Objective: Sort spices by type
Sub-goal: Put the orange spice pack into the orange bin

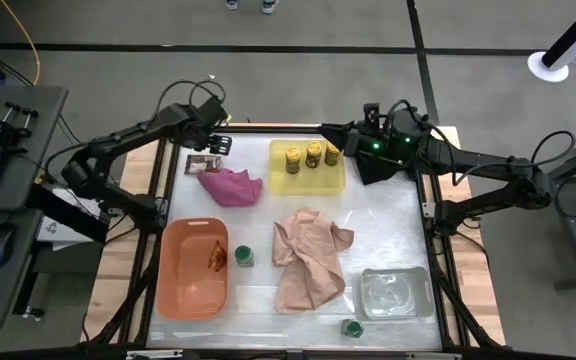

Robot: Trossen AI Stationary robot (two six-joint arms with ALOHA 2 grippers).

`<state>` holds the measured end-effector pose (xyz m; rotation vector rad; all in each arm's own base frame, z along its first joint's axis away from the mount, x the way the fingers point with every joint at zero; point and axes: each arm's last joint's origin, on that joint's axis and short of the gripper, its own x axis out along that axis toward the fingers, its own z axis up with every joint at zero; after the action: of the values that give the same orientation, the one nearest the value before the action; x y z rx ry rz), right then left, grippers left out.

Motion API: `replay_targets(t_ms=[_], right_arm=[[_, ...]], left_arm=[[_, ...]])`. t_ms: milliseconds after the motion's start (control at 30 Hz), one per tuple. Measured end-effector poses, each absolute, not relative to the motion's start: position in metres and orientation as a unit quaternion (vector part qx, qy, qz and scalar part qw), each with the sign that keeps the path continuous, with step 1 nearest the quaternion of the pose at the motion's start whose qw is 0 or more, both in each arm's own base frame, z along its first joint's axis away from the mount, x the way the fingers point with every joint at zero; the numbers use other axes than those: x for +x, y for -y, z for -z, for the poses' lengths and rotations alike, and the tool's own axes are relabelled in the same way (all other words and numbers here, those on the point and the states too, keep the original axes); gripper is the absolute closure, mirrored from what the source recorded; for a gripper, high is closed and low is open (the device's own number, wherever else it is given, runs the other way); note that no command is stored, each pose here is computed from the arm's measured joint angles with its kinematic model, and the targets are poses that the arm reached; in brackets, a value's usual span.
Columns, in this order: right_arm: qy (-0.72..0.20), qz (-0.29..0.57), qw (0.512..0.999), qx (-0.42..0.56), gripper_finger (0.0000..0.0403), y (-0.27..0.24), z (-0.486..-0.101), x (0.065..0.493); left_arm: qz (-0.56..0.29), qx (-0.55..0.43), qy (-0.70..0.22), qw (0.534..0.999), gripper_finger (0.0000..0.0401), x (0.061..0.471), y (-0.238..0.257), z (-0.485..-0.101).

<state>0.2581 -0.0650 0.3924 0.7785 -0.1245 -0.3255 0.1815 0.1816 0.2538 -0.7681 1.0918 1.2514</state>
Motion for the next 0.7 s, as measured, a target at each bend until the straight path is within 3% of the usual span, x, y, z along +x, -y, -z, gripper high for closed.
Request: replay_targets(t_ms=[167,433,700], right_arm=[[0.055,0.161,0.914,0.369,0.0171,0.065,-0.392,0.258],[0.054,0.161,0.915,0.366,0.0171,0.065,-0.391,0.258],[0.053,0.161,0.915,0.366,0.0171,0.065,-0.391,0.258]], left_arm=[[-0.542,-0.363,-0.479,0.587,0.0189,0.181,-0.172,-0.228],[-0.557,-0.425,-0.407,0.586,0.0218,0.183,-0.171,-0.197],[-0.584,-0.427,-0.399,0.564,0.0242,0.172,-0.172,-0.179]])
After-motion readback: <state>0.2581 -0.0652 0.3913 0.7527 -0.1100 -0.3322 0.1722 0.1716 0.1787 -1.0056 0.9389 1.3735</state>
